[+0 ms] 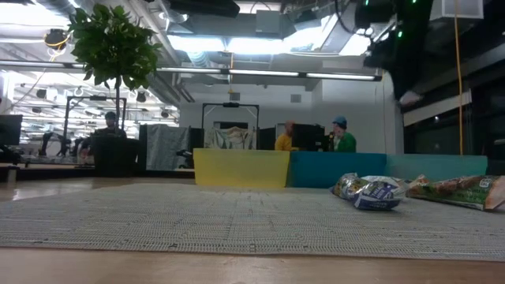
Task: Pick and place Granola Bars by type
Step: Put the red granola bar into the light blue bin
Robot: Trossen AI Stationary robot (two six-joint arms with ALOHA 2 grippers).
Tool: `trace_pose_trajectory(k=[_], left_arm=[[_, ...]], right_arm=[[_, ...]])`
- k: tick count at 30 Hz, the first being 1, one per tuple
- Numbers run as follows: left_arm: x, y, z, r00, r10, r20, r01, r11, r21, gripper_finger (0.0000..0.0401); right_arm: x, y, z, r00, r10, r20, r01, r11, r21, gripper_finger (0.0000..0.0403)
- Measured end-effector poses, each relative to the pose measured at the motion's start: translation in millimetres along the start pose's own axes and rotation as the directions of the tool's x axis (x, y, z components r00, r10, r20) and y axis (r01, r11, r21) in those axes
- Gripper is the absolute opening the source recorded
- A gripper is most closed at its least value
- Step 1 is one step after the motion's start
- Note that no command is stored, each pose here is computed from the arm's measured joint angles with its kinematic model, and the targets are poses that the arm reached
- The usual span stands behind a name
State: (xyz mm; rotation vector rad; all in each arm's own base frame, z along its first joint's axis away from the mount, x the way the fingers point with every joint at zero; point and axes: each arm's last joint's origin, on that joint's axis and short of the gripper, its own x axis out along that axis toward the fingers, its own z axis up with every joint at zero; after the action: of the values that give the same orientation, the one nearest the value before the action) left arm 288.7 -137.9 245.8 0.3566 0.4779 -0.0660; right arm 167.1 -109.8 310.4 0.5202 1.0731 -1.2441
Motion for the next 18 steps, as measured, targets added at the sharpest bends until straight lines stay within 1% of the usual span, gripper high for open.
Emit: trace_pose_trajectory(k=[5,8,12,16,18], left_arm=[[0.0,0.0,0.0,1.0,0.0,0.0,0.0,1.0,-0.001,0.0148],[0.0,0.0,0.0,1.0,0.0,0.0,0.0,1.0,-0.001,0.0148],[0.0,0.0,0.0,1.0,0.0,0.0,0.0,1.0,-0.001,0.0148],[0.0,-0.2,-0.1,1.0,-0.005,0.0,0.005,1.0,-0.003,0.0148],[0.0,-0.2,0.0,1.0,-0.005,0.0,0.005,1.0,-0.004,0.0148]], right_arm=[[34.8,5.5,-1.4,0.997,0.073,-0.006,-0.073,0.997,0.01,0.0034],[52.1,4.7,-4.2,0.995,0.095,-0.02,-0.094,0.995,0.022,0.0033],[67.9,-1.0,-7.6,0.995,0.085,-0.045,-0.083,0.996,0.038,0.0013],[78.2,-7.8,-11.1,0.995,0.058,-0.076,-0.053,0.997,0.061,0.0014],[82.4,-10.8,-12.8,0.995,0.046,-0.091,-0.04,0.997,0.069,0.0025]])
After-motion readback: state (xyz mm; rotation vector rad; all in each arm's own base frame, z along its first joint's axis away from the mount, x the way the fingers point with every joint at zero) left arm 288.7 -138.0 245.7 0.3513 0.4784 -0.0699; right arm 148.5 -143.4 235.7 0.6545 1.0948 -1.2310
